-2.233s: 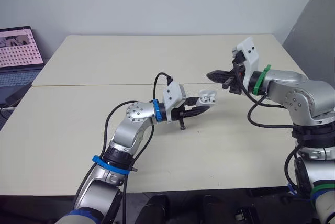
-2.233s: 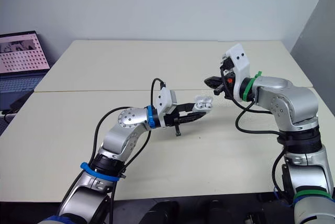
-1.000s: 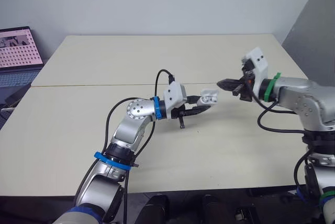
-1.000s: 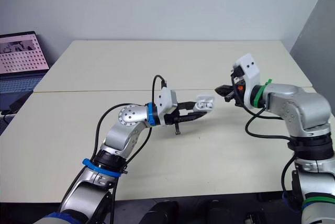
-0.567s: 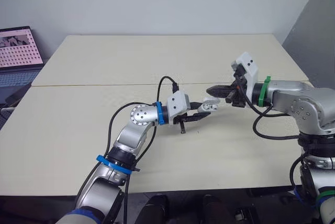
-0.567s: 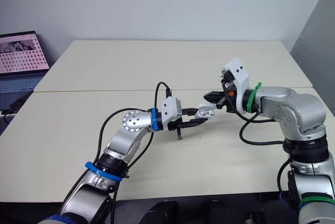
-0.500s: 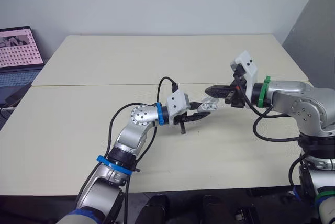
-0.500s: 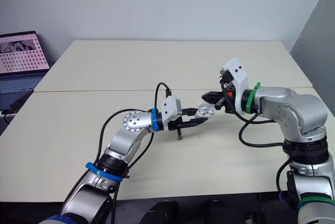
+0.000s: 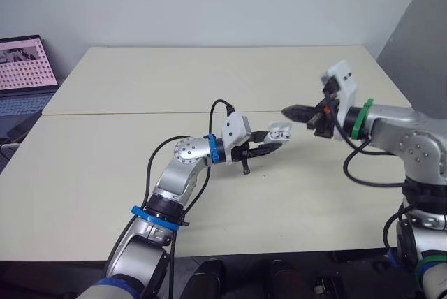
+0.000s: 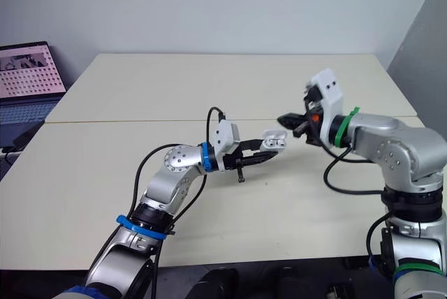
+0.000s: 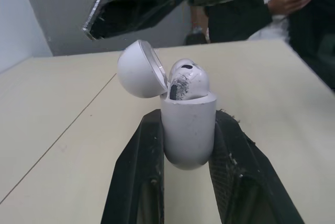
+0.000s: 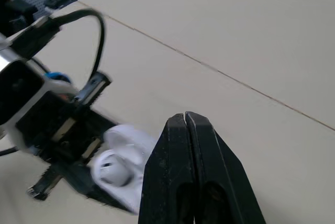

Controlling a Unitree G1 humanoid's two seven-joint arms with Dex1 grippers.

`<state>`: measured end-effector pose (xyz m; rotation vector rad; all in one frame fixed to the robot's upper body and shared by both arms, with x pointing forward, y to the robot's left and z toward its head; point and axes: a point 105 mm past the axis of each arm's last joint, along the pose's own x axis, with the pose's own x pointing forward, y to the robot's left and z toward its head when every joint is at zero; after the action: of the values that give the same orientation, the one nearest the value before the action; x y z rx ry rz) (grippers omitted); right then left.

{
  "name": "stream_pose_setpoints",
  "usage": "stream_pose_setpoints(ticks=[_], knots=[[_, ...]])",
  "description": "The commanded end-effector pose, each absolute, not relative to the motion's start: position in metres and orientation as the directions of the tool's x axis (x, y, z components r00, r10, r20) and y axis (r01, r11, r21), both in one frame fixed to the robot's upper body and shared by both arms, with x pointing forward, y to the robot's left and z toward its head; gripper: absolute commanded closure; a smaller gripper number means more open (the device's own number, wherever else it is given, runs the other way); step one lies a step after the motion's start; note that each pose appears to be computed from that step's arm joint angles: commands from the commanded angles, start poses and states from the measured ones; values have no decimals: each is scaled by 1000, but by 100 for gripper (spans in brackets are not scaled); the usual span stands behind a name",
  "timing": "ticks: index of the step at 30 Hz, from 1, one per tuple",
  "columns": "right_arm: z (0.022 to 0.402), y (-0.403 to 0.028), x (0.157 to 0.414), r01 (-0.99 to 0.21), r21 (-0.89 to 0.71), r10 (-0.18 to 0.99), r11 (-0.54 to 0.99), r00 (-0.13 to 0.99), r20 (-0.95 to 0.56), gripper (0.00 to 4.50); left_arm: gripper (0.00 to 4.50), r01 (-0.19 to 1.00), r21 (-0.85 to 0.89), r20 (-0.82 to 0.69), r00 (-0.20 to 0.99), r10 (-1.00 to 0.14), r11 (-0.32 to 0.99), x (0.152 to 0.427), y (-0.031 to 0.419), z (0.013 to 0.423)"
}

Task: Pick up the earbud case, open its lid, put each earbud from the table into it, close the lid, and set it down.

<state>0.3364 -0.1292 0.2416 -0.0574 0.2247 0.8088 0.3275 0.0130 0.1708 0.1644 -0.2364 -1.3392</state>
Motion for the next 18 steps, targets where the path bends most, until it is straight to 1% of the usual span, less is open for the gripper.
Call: stream_pose_setpoints(ticks=[1,4,7,9,12,18], knots=[[245,-146,342,-680,11,669,733,717,-196,448,375,960,217,188,138,-973,178,314,14,198],[225,-142,340,-684,39,673,729,703,-230,448,375,966,204,190,122,-974,161,309,12,200],[218,-131,341,-693,63,687,718,690,-229,448,375,966,198,188,127,-974,164,309,9,201],[221,-124,342,-700,75,697,710,684,-215,448,375,967,196,186,127,-974,163,309,8,201],[233,-108,337,-740,110,745,664,644,-172,448,375,968,190,169,130,-977,162,310,8,198],[249,-87,313,-819,176,838,546,530,-130,448,375,970,179,148,138,-979,164,311,10,193]])
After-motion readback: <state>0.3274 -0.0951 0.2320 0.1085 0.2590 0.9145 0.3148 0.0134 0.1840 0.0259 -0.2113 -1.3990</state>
